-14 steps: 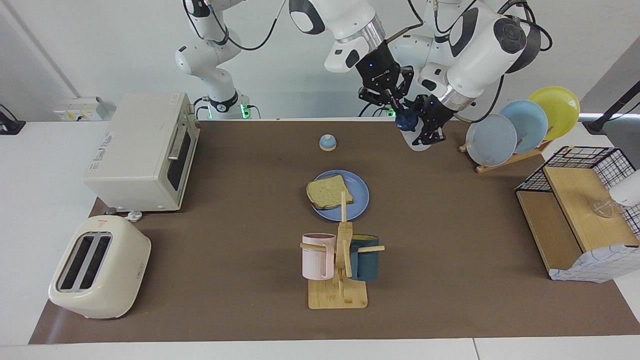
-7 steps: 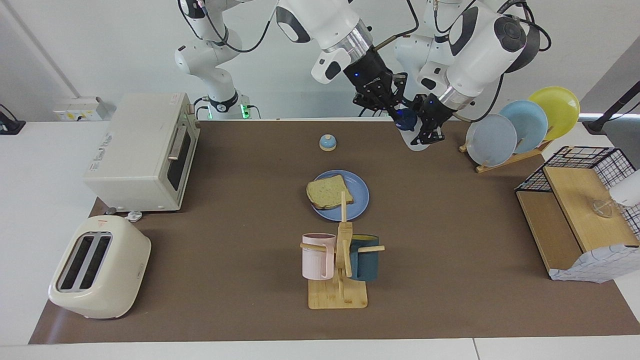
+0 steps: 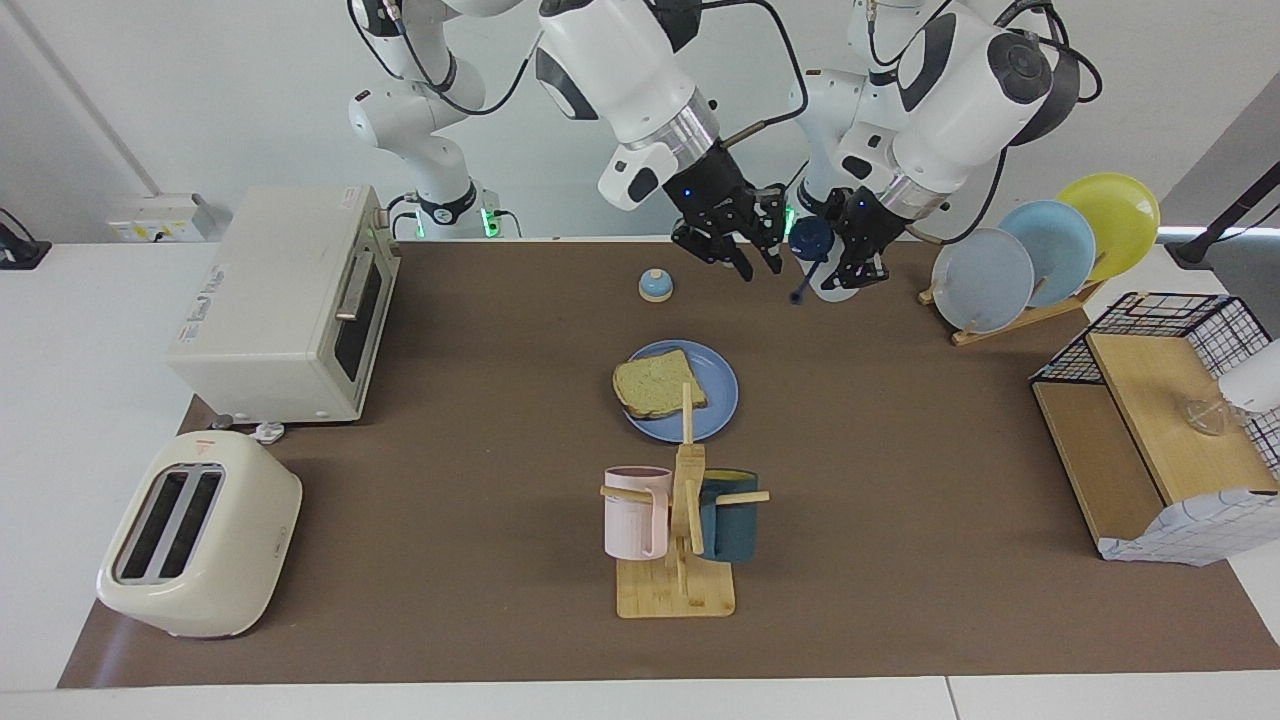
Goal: Put bread on plate and add seasoning
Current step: 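Withdraw the right gripper while the left gripper brings the bottle toward the plate, then tilt the bottle over the toast and shake it with the left gripper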
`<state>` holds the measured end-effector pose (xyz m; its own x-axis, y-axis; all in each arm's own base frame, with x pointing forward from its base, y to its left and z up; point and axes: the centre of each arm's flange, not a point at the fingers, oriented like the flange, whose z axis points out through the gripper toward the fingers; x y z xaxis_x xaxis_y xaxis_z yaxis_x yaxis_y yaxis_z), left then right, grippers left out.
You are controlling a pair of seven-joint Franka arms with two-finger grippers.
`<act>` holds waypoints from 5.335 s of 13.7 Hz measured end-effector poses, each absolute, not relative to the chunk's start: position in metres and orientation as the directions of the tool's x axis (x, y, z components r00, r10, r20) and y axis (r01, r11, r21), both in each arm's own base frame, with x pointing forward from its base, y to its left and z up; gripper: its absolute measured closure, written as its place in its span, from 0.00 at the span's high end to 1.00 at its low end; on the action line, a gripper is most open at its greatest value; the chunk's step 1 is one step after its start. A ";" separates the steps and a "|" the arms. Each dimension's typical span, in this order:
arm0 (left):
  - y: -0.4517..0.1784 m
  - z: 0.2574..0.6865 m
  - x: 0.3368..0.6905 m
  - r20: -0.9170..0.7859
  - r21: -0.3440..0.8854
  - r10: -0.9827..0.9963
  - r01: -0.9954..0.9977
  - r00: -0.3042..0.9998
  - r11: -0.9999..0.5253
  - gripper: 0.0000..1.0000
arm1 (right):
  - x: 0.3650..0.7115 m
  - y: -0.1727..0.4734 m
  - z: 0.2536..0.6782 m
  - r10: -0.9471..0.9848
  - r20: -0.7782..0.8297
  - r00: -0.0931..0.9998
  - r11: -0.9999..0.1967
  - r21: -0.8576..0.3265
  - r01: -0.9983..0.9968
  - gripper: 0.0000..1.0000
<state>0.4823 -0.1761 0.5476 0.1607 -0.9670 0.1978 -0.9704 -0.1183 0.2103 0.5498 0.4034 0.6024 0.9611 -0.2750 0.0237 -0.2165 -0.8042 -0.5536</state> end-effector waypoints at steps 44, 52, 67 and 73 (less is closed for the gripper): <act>-0.396 0.407 0.412 -0.676 -0.257 -0.736 -0.947 0.035 0.191 0.48 | 0.541 -0.005 0.627 -0.091 -0.063 0.994 -0.996 -0.005 -0.091 1.00; -0.402 0.361 0.422 -0.828 -0.287 -0.551 -0.921 0.100 0.264 0.48 | 0.541 -0.006 0.627 -0.087 -0.061 0.994 -0.996 0.012 -0.087 1.00; -0.368 0.380 0.452 -0.919 -0.361 -0.295 -0.856 0.260 0.369 0.48 | 0.541 -0.006 0.627 -0.086 -0.062 0.994 -0.996 0.012 -0.086 1.00; -0.399 0.381 0.413 -0.933 -0.345 -0.248 -0.842 0.261 0.415 0.48 | 0.541 -0.006 0.627 -0.086 -0.062 0.994 -0.996 0.012 -0.086 1.00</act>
<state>0.4133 -0.3985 0.3805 0.2608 -0.2479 -0.9330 -0.8416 0.4151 -0.3455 0.5406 -0.0063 0.6266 0.9944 -0.0862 -0.0617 -0.0857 -0.9963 0.0117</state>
